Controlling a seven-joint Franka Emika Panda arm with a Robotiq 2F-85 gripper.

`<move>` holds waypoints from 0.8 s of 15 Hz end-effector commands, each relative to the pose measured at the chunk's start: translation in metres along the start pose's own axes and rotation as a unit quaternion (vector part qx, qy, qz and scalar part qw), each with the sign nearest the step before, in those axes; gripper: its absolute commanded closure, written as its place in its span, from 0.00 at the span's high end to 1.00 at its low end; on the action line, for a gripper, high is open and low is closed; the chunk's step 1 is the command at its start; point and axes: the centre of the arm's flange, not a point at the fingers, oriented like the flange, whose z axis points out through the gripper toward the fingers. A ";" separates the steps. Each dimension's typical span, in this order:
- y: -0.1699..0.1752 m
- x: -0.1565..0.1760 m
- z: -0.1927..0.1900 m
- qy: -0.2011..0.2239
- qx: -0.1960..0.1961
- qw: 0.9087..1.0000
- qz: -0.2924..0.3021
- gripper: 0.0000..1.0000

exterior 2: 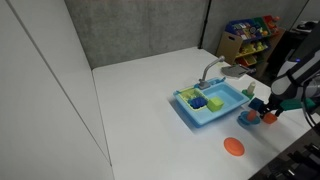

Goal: Pick up the orange mug and put it in the sink

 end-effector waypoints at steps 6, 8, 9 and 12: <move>-0.002 0.010 0.001 0.013 0.003 1.000 0.007 0.51; -0.001 0.008 -0.007 0.014 0.008 1.000 0.006 0.36; -0.001 0.007 -0.011 0.015 0.010 1.000 0.007 0.36; -0.004 0.004 -0.035 0.019 0.021 1.000 0.007 0.34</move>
